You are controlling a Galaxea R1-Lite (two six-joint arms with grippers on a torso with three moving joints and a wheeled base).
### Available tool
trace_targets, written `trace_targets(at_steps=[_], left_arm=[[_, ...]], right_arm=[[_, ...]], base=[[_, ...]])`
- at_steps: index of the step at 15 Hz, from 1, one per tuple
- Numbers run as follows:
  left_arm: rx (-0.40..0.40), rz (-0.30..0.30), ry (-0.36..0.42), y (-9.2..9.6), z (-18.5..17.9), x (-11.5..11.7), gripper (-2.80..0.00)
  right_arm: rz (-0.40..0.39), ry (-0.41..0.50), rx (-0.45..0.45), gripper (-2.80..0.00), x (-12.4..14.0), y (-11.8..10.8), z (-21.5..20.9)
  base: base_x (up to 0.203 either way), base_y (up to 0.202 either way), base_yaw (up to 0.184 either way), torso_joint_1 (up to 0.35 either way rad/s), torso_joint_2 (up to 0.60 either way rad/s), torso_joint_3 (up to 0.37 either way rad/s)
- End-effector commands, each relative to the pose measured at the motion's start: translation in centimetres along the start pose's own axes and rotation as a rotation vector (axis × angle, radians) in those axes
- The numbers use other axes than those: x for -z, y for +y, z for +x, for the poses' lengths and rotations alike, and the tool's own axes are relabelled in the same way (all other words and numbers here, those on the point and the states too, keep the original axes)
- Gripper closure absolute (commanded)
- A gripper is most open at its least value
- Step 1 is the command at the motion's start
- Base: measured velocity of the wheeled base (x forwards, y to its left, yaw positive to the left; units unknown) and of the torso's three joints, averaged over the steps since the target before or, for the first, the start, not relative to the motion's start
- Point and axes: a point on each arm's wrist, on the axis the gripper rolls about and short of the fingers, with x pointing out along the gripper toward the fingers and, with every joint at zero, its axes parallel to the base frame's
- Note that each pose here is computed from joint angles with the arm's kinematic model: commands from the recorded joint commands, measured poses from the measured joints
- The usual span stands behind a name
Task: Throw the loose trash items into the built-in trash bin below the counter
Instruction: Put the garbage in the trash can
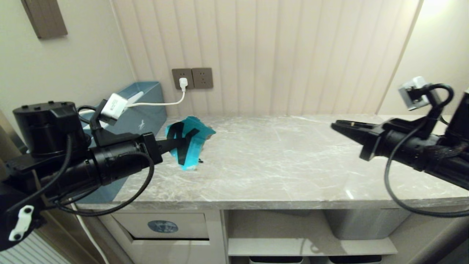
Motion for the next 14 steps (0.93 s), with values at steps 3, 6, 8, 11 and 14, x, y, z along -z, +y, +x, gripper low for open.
trace_targets(at_steps=[3, 6, 8, 11, 14], left_arm=[[0.043, 0.069, -0.077, -0.6, -0.3, -0.8, 0.00], [0.074, 0.104, -0.146, -1.0, -1.5, -0.4, 0.00], [0.061, 0.116, -0.178, -1.5, -3.1, -0.3, 0.00], [-0.163, 0.159, -0.318, -1.2, -4.9, -0.8, 0.00], [-0.247, 0.208, -0.386, -1.2, -7.7, -0.9, 0.00]], right_arm=[[-0.006, 0.010, 0.292, 0.00, 2.8, 0.0, -10.5], [0.047, 0.162, 0.362, 0.00, 9.4, 3.4, -16.4], [0.049, 0.211, 0.384, 0.00, 11.2, 5.5, -19.4], [0.050, 0.282, 0.442, 0.00, 13.1, 7.9, -22.9], [0.002, 0.257, 0.518, 0.00, 14.1, 8.4, -23.9]], base=[[0.000, 0.000, 0.000, 0.000, 0.00, 0.000], [0.000, 0.000, 0.000, 0.000, 0.00, 0.000], [0.000, 0.000, 0.000, 0.000, 0.00, 0.000], [0.000, 0.000, 0.000, 0.000, 0.00, 0.000], [0.000, 0.000, 0.000, 0.000, 0.00, 0.000]])
